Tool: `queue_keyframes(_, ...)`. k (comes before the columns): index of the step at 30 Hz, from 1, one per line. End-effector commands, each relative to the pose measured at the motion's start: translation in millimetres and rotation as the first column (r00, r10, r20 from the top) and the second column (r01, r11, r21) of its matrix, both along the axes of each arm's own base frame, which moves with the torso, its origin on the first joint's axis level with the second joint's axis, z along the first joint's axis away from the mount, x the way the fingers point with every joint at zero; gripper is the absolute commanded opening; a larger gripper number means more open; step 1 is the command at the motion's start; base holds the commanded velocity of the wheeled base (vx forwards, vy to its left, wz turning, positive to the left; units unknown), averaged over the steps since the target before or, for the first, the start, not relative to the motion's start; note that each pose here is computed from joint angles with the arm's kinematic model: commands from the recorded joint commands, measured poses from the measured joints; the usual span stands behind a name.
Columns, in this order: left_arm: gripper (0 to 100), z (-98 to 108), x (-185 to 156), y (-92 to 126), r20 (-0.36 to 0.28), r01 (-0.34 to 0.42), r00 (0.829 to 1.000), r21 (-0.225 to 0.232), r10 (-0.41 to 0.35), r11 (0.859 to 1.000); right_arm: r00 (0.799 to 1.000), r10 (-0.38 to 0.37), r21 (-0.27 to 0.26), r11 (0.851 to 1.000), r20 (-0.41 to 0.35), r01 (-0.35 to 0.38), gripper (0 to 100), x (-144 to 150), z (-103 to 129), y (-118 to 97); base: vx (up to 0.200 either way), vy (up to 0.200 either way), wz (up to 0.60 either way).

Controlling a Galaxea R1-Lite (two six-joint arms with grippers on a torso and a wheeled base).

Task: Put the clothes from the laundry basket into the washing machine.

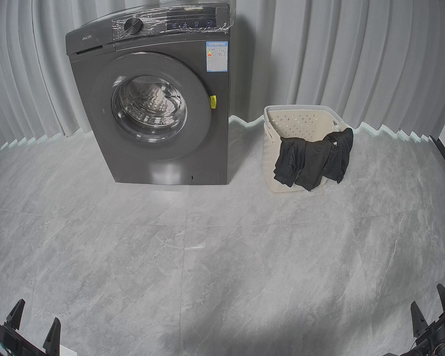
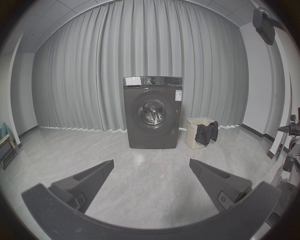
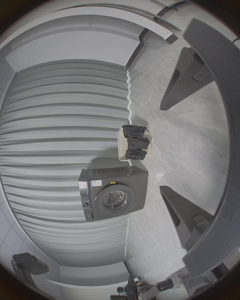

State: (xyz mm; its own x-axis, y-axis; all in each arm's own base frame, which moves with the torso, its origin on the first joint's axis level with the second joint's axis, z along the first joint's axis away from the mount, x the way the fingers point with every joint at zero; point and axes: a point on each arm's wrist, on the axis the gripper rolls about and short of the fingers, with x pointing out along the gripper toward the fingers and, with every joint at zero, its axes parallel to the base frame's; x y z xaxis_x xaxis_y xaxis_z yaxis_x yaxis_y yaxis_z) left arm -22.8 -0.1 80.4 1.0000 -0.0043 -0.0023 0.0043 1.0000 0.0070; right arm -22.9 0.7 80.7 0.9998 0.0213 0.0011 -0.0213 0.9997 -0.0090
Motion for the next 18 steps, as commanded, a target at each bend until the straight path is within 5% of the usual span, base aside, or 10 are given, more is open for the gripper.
queue_keyframes(1, 100, -4.8, 0.0, 0.0, -0.001, 0.000, 1.000, -0.002, 0.000, 1.000, 1.000, 0.002, 0.000, 1.000, -0.007, -0.002, 100, 0.4, -5.3, 0.0, 0.000, 0.000, 0.00)
queue_keyframes(7, 100, -4.8, 0.0, 0.1, -0.001, -0.003, 1.000, -0.021, 0.003, 1.000, 1.000, 0.000, 0.003, 1.000, -0.006, 0.000, 100, 0.4, -5.1, 0.0, 0.000, 0.000, 0.00)
queue_keyframes(18, 100, -4.6, 0.0, 0.0, 0.001, -0.001, 1.000, -0.016, 0.001, 1.000, 1.000, 0.000, 0.003, 1.000, -0.006, 0.000, 100, 0.4, -5.1, 0.0, 0.200, 0.000, 0.00)
